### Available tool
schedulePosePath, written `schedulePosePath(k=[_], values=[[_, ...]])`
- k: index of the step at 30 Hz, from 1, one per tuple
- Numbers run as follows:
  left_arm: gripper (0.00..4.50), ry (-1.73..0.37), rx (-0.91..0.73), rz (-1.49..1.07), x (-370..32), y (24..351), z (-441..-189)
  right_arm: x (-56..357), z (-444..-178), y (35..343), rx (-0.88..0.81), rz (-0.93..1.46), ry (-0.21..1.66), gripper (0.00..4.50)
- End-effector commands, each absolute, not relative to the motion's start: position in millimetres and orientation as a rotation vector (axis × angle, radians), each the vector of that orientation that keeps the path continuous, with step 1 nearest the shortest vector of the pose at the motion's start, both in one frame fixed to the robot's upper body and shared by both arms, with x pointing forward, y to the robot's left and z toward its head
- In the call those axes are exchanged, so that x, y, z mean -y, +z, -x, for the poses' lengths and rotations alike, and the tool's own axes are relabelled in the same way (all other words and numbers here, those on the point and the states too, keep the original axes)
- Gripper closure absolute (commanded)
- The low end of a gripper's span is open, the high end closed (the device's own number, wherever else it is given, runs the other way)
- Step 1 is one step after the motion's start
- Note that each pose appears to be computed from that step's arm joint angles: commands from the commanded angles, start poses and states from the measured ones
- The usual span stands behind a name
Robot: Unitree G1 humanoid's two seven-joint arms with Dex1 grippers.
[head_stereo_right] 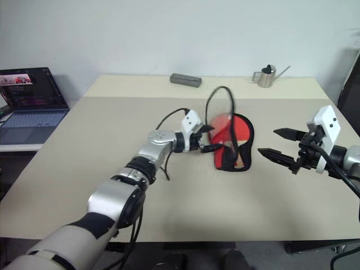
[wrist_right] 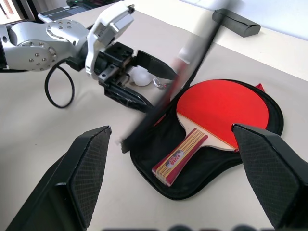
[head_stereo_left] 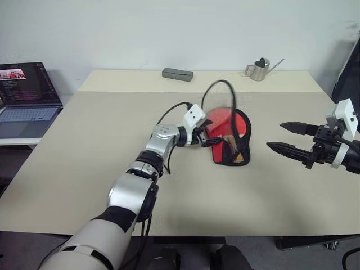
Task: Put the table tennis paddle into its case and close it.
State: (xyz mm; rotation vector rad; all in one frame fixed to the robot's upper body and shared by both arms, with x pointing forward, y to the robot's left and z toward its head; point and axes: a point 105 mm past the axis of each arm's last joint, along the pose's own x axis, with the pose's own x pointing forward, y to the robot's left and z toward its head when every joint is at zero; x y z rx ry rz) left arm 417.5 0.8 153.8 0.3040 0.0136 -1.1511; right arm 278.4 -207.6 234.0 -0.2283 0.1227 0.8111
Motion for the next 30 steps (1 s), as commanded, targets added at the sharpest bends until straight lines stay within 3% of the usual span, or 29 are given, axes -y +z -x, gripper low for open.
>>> schedulePosePath(k=[1, 17, 30], values=[[0.00, -1.143, 0.034, -0.334, 7, 167, -419, 203, -278, 246, -0.070, 0.254, 0.822, 0.10], [0.00, -1.159, 0.052, -0.315, 20, 166, -415, 200, -286, 249, -0.046, 0.246, 0.817, 0.10], [0.00, -1.100, 0.160, -0.232, -33, 185, -416, 197, -299, 243, -0.037, 0.189, 0.779, 0.10]])
